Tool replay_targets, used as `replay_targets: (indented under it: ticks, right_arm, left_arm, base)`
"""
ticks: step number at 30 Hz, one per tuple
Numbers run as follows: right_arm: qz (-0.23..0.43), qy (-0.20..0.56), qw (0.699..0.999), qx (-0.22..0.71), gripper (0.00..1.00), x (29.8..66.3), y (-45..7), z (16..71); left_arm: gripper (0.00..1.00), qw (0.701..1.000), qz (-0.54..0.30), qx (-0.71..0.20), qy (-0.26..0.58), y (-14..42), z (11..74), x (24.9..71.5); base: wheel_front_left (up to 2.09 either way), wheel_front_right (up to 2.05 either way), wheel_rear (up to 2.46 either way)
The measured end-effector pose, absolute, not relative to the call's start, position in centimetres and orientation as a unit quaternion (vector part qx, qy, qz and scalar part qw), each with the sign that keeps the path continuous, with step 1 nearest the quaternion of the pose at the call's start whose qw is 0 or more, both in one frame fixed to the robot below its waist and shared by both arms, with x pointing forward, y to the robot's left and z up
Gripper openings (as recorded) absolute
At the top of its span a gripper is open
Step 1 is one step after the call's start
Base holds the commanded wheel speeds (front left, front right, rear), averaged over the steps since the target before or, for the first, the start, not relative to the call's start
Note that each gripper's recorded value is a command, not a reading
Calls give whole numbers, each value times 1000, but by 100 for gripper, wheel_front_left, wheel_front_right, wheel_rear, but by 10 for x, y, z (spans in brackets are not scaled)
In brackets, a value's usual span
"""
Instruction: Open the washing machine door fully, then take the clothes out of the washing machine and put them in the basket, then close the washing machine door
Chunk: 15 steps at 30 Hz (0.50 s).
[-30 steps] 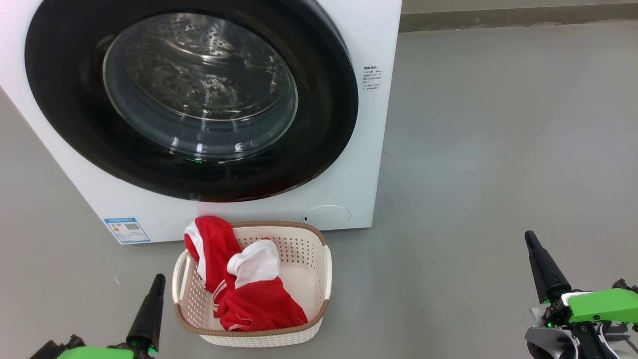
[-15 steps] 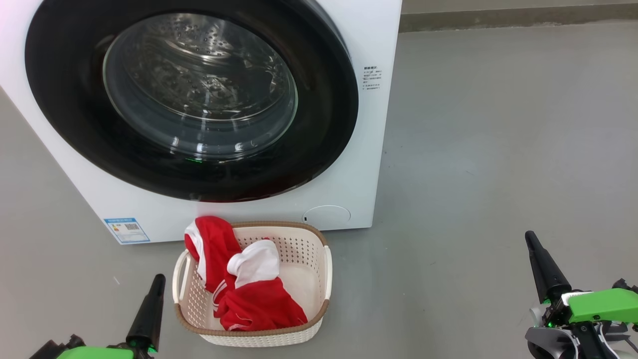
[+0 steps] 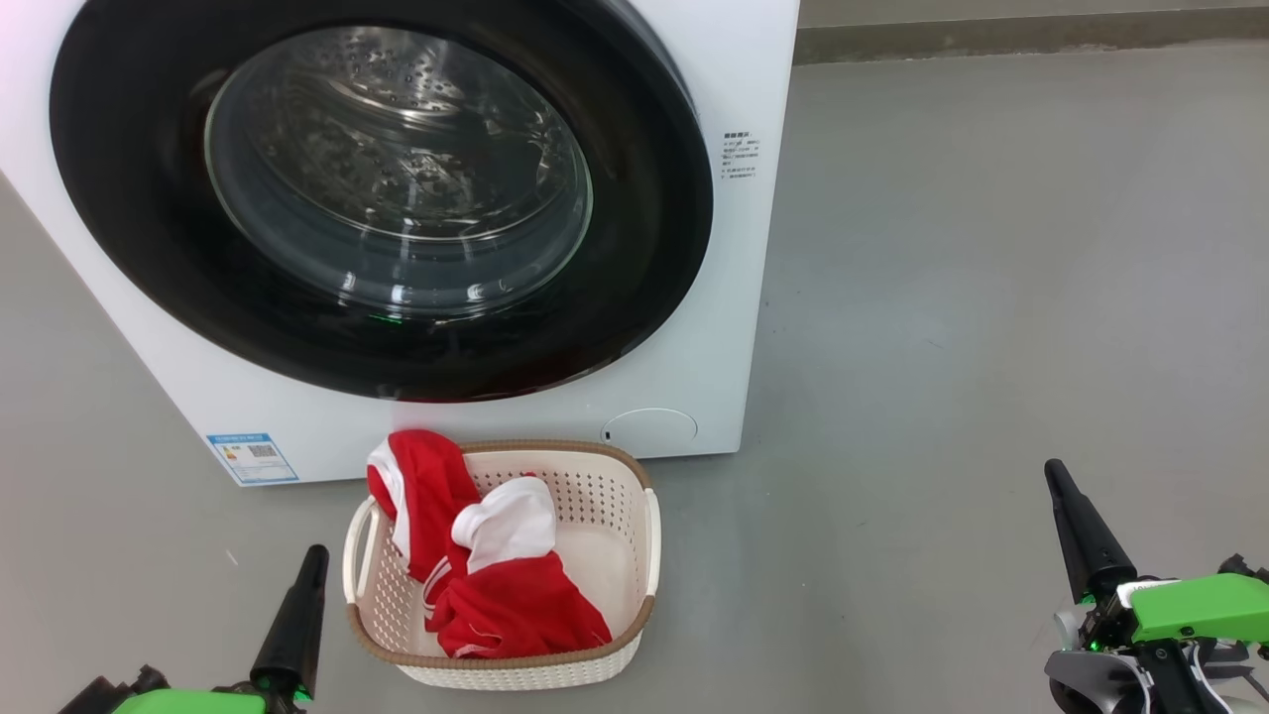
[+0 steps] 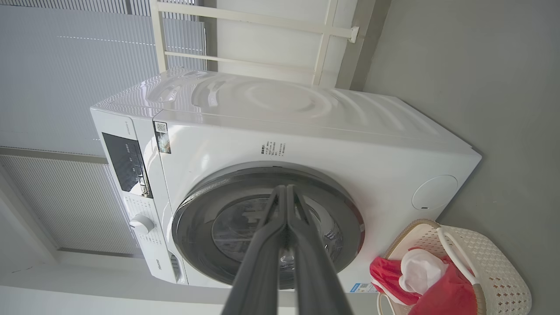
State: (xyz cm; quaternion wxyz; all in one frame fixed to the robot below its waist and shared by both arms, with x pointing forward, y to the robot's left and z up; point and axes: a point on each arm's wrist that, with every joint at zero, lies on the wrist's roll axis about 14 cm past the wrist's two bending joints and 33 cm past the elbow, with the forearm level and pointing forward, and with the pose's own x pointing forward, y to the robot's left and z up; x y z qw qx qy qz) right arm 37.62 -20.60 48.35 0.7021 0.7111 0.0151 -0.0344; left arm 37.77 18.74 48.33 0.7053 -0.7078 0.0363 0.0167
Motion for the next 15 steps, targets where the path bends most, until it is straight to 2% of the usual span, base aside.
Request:
replay_targets:
  ticks: [15]
  right_arm:
    - [-35,15,702,711,0,376,-206,483]
  left_arm:
    - [0,705,17,-708,36,188,483,378]
  base:
    - [0,0,0]
